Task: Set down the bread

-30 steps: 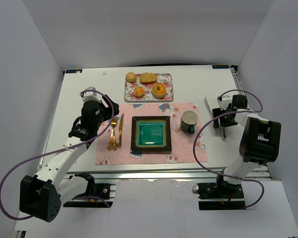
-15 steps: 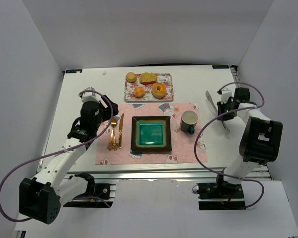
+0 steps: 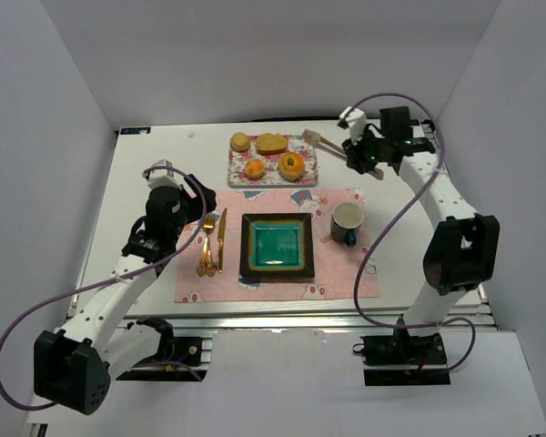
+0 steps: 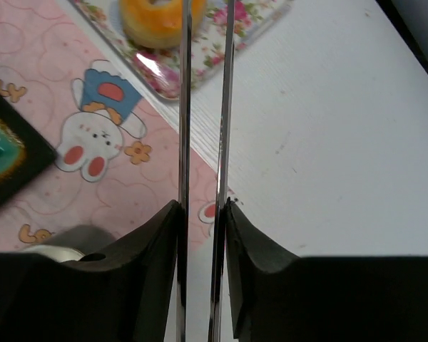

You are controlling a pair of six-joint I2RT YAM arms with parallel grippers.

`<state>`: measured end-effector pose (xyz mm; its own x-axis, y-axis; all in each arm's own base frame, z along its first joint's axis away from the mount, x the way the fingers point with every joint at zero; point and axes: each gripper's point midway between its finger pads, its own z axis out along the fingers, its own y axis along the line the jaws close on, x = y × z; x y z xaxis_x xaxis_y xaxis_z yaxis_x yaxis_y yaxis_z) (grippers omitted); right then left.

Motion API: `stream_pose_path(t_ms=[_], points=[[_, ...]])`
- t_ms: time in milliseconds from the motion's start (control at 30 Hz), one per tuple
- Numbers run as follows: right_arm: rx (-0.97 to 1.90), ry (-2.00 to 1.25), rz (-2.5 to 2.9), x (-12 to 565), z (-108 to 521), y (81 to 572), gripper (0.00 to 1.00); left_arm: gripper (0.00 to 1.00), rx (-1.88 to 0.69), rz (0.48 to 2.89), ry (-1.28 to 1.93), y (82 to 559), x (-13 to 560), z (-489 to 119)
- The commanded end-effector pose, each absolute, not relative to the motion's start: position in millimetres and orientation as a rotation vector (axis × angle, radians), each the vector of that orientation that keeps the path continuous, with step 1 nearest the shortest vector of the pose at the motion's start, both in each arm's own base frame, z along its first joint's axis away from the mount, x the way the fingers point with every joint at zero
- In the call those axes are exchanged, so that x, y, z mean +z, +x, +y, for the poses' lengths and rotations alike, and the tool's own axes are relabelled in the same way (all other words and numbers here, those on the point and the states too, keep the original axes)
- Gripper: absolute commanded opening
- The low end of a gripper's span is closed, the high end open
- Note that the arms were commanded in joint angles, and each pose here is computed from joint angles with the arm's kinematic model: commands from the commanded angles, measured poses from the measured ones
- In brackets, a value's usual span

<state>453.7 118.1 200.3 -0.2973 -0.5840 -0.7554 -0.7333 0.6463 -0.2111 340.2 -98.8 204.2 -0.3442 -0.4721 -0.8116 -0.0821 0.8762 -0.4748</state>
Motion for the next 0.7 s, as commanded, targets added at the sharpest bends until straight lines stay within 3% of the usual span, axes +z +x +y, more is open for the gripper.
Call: stream_pose_path(t_ms=[0,433,667], points=[[0.222,-1.098,1.966,210,145,460,0.37,0.87,-0.419,1.859,-0.425,335,216,-92],[0.259,-1.27,1.903,197,230,461,0.38,0.88,-0.389,1.848,-0.452,325,214,-82],[0.216,-1.433,1.758,185,276,457,0.46,0.88,-0.374,1.852,-0.452,324,215,-80]])
